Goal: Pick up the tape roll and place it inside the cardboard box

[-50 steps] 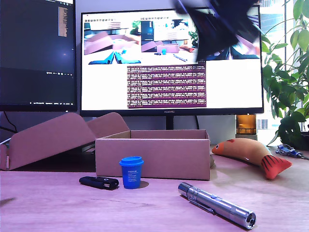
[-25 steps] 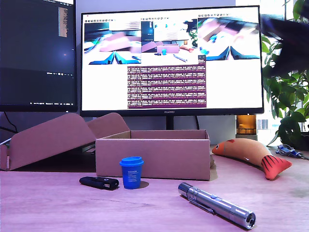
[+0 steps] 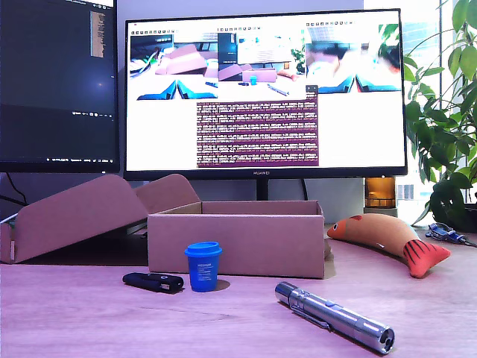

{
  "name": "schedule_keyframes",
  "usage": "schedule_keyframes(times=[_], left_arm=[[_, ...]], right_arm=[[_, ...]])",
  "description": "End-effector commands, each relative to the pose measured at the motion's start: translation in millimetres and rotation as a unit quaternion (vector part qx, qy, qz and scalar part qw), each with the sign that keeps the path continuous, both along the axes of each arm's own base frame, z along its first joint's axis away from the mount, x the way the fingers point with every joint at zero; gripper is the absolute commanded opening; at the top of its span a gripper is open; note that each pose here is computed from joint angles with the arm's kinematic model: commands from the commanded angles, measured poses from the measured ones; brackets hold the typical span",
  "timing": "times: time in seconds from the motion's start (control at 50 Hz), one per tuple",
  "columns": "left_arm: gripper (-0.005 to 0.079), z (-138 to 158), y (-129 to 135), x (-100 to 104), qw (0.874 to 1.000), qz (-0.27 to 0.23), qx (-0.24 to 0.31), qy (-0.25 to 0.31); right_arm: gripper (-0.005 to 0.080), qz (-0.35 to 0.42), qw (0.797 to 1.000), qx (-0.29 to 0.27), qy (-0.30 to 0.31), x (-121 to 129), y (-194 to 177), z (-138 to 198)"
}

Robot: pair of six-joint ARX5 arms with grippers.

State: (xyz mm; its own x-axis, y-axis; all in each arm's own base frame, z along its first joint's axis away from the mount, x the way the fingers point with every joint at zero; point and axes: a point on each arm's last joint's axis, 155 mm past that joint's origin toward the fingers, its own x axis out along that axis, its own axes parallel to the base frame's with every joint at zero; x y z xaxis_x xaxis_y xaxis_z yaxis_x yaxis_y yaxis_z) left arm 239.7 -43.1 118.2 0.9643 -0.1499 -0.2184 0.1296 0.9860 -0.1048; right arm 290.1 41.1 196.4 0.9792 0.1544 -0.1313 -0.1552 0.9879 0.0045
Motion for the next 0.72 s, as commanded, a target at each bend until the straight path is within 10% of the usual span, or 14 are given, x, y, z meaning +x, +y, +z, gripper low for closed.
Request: schedule_keyframes(times=[0.0, 0.7], left_arm=[[-0.0019, -7.3, 0.4, 0.7, 1.0, 0.001, 0.001, 0.003], [-0.0019, -7.3, 0.4, 0.7, 1.0, 0.001, 0.001, 0.003]], right_arm=[[-0.001, -0.009, 1.0, -0.003, 0.01, -4.0, -3.8, -25.4], [-0.001, -0.011, 0.995, -0.016, -0.098, -28.7, -7.8, -13.6]])
